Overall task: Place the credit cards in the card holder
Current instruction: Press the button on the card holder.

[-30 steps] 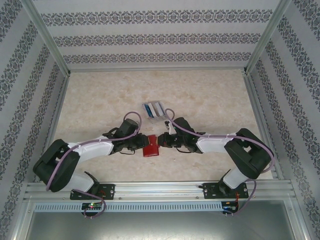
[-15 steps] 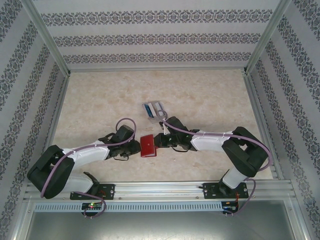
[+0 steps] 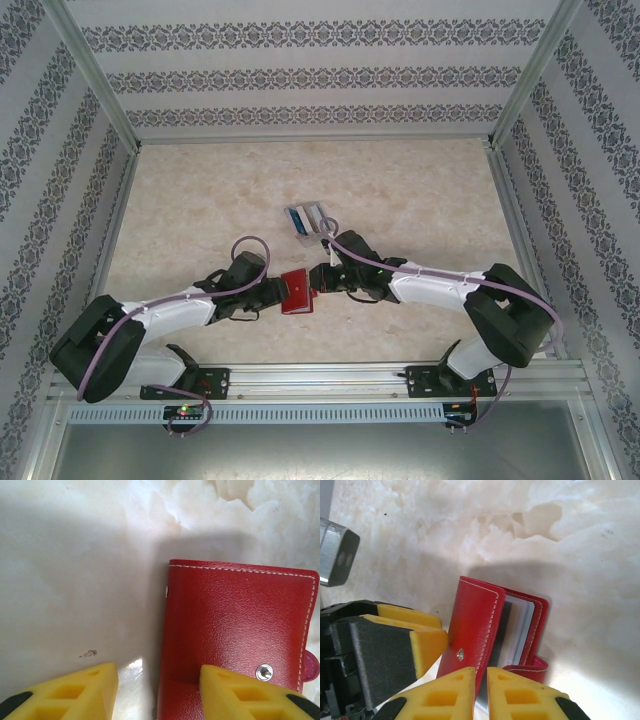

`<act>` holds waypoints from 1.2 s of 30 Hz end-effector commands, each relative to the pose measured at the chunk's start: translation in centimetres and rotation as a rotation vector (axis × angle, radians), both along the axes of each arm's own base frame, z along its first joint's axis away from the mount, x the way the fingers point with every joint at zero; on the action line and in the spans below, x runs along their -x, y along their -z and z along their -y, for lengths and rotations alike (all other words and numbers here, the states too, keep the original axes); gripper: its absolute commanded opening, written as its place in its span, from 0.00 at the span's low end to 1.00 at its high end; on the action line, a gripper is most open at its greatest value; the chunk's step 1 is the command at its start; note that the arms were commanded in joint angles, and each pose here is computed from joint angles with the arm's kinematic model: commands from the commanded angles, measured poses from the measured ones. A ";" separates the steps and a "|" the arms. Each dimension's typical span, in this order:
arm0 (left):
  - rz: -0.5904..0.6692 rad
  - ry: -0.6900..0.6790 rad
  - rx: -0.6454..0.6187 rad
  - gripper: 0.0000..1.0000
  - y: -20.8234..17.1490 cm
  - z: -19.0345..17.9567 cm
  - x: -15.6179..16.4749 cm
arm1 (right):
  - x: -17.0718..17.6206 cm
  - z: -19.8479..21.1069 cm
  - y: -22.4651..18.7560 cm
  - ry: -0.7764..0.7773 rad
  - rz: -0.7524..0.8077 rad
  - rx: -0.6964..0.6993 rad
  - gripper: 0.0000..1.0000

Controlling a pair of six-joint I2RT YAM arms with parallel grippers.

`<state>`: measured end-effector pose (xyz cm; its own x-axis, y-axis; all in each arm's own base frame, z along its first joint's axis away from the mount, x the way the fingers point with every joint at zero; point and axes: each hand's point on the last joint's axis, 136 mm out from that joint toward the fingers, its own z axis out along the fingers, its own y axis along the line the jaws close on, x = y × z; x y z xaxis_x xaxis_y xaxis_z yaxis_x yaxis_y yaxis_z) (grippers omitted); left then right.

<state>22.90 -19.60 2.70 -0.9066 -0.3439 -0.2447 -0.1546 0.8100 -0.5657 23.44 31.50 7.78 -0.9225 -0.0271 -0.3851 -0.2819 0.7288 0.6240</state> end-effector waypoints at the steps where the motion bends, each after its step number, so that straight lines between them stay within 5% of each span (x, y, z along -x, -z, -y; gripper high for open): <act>1: 0.019 0.024 0.015 0.49 -0.2 0.6 -0.1 | -0.2 -0.6 -0.4 -0.026 0.006 -0.004 0.17; 5: -0.010 0.030 0.002 0.49 0.8 0.7 0.0 | -0.3 -1.4 0.6 -0.024 -0.027 0.010 0.15; 8: -0.034 0.022 -0.008 0.48 1.5 0.6 0.1 | -0.1 -0.2 1.4 0.012 -0.039 0.062 0.32; 12: -0.048 0.007 -0.031 0.48 2.1 0.2 0.3 | 0.4 1.1 1.3 0.013 -0.012 0.129 0.37; 21: -0.085 0.017 -0.073 0.47 2.9 0.1 0.4 | 0.5 0.5 2.3 -0.004 -0.036 0.143 0.27; 36: -0.136 0.007 -0.095 0.44 4.5 0.0 0.7 | 0.3 -0.5 1.6 -0.027 -0.018 0.138 0.36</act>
